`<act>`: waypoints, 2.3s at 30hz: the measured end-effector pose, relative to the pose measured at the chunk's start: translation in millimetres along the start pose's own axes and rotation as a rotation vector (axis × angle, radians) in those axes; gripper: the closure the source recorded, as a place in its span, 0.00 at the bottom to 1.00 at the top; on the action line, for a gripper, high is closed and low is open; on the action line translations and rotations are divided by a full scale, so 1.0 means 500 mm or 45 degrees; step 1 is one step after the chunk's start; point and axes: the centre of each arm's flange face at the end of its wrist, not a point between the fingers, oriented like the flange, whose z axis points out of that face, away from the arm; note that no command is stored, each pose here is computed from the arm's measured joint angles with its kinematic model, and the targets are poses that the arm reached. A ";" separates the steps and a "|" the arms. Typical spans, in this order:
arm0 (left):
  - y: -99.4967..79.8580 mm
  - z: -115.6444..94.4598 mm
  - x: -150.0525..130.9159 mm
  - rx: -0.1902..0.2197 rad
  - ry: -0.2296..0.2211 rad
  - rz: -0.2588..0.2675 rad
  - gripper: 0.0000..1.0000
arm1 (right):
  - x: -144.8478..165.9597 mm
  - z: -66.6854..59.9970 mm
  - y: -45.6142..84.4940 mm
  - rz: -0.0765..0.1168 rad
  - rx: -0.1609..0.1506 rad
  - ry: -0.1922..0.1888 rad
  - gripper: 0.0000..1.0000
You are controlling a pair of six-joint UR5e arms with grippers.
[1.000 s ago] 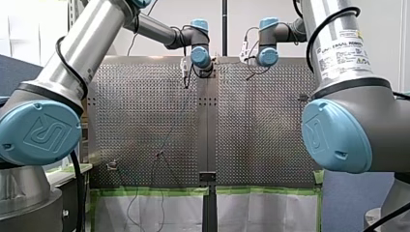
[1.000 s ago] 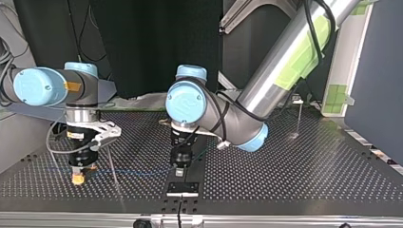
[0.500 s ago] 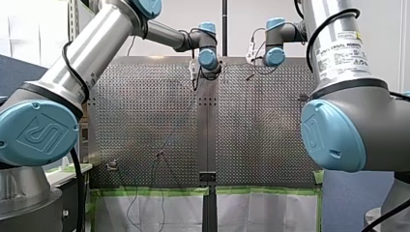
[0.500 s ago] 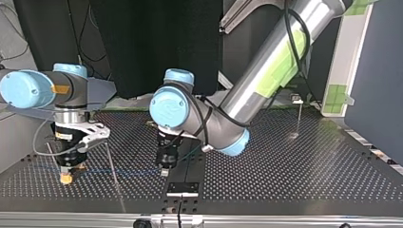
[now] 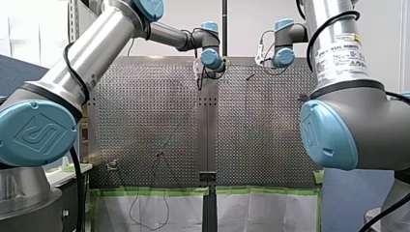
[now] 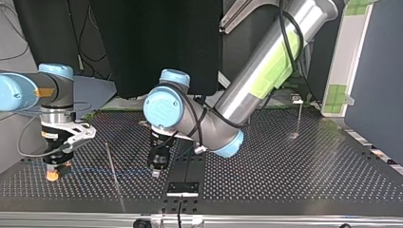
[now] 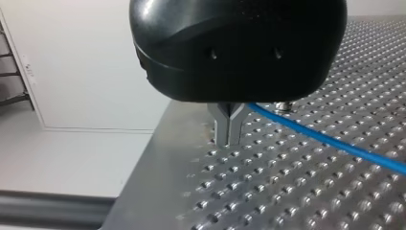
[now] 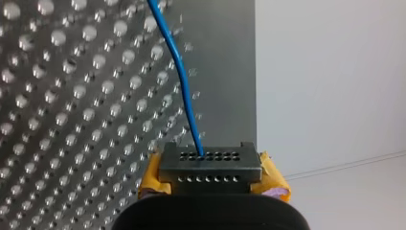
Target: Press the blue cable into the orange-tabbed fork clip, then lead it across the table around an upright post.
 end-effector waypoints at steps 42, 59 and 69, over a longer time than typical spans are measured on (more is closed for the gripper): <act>-0.054 0.043 0.182 0.065 0.104 -0.038 1.00 | -0.193 -0.032 0.127 -0.006 -0.110 -0.219 1.00; -0.040 0.045 0.213 0.030 0.080 -0.035 0.51 | -0.361 -0.089 0.109 0.037 -0.087 -0.307 1.00; -0.041 0.046 0.214 0.057 0.088 -0.033 0.00 | -0.459 -0.106 0.110 0.027 -0.089 -0.347 1.00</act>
